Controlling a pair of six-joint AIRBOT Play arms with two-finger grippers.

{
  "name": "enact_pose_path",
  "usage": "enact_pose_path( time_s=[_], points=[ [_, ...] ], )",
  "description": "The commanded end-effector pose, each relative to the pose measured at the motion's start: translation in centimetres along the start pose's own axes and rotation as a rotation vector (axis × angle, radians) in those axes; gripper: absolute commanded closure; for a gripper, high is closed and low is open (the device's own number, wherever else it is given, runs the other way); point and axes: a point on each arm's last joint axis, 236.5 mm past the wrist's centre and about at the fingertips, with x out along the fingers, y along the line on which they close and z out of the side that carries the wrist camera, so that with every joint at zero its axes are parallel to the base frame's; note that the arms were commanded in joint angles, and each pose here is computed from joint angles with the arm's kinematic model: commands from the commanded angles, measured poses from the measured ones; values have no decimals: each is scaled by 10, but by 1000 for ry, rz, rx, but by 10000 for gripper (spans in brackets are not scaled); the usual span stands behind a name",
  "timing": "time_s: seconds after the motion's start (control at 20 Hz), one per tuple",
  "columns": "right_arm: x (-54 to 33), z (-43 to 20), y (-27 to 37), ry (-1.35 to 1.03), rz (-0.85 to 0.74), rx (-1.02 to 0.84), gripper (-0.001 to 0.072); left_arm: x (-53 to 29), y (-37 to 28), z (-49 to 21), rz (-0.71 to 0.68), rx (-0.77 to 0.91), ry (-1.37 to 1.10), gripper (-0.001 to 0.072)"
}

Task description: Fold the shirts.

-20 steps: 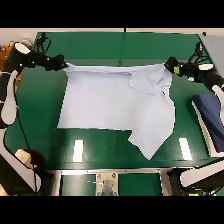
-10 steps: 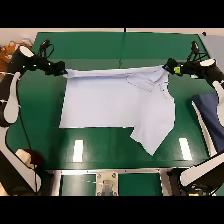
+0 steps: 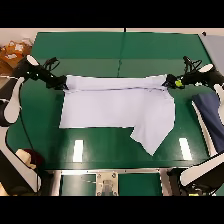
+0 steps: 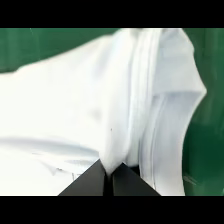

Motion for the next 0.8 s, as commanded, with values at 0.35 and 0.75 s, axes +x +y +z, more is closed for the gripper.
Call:
enact_pose_path(
  time_s=[0.35, 0.75],
  points=[
    [-20, -13, 8, 76, -7, -34, 695, -11, -10, -16, -22, -24, 74, 688],
    [-33, -36, -2, 187, -66, -58, 695, -22, -19, -43, -45, -10, 196, 688]
  ],
)
